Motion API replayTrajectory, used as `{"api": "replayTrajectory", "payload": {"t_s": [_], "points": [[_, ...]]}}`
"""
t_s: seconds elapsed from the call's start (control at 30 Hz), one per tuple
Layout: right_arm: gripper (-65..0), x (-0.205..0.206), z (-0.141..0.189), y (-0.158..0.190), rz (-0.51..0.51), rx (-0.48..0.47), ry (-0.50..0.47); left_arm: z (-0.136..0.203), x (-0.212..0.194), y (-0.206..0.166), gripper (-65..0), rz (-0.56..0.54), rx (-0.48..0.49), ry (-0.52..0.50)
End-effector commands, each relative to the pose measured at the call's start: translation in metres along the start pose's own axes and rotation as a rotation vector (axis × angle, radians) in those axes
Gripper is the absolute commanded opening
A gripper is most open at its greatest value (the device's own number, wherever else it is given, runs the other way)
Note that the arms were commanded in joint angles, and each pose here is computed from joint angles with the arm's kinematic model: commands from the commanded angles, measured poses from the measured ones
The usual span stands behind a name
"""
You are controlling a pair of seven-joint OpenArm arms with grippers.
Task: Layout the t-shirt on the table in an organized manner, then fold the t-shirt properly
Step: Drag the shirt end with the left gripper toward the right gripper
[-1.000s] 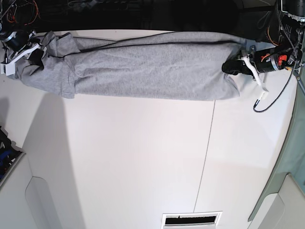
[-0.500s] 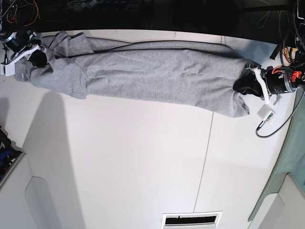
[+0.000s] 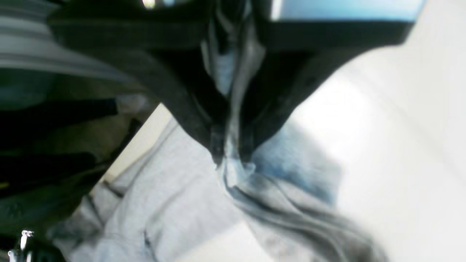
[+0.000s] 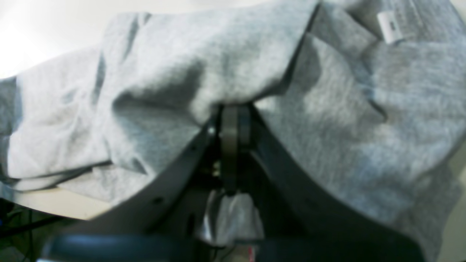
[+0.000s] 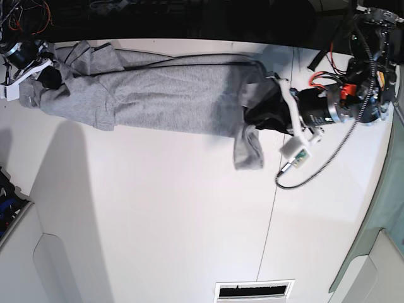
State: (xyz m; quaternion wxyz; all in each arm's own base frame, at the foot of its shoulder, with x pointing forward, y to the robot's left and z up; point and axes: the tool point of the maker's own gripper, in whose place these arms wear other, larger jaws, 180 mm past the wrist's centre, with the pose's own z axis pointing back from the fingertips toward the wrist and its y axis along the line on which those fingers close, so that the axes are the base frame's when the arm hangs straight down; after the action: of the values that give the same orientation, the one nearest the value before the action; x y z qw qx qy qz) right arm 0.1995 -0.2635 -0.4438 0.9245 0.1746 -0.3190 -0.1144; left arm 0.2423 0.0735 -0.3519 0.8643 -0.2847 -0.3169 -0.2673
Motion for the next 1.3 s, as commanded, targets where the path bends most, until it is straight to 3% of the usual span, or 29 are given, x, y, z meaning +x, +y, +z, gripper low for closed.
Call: {"api": "replayTrajectory", "payload": {"t_s": [0.0, 0.23, 0.53, 0.57, 0.63, 0.67, 0.73, 0.83, 1.03, 1.2, 1.27], "points": [[-65.0, 0.013, 0.004, -0.001, 0.019, 0.002, -0.032, -0.005, 0.011, -0.009, -65.0, -0.017, -0.014, -0.038], [-65.0, 0.017, 0.003, 0.000, 0.020, 0.004, -0.041, -0.062, 0.023, -0.050, -65.0, -0.056, -0.023, -0.051], [-65.0, 0.019, 0.002, 0.000, 0.021, 0.006, -0.046, -0.123, 0.026, -0.082, -65.0, 0.085, -0.143, -0.006], [-65.0, 0.021, 0.002, 0.001, 0.022, 0.007, -0.050, -0.126, 0.028, -0.089, -62.9, 0.080, -0.158, 0.003], [-65.0, 0.023, 0.002, 0.002, 0.018, 0.014, -0.058, -0.130, 0.030, -0.104, -47.2, 0.049, -0.198, 0.010], [-62.8, 0.025, 0.003, 0.004, 0.008, 0.023, -0.066, -0.131, 0.030, -0.111, -40.0, 0.033, -0.220, 0.010], [-50.1, 0.029, 0.004, 0.004, -0.003, 0.032, -0.083, -0.134, 0.028, -0.123, -31.9, 0.009, -0.247, 0.020], [-41.1, 0.043, 0.013, 0.002, 0.005, 0.020, -0.121, -0.137, 0.024, -0.140, -31.6, -0.023, -0.284, 0.040], [-40.3, 0.090, 0.055, -0.009, 0.046, -0.038, -0.257, -0.140, 0.027, -0.159, -31.6, -0.048, -0.329, 0.016], [-22.4, 0.105, 0.076, -0.042, 0.086, -0.154, -0.257, -0.137, 0.044, -0.168, -31.6, 0.009, -0.376, -0.071], [-20.3, 0.106, 0.080, -0.055, 0.095, -0.192, -0.235, -0.138, 0.048, -0.172, -31.6, 0.015, -0.386, -0.082]]}}
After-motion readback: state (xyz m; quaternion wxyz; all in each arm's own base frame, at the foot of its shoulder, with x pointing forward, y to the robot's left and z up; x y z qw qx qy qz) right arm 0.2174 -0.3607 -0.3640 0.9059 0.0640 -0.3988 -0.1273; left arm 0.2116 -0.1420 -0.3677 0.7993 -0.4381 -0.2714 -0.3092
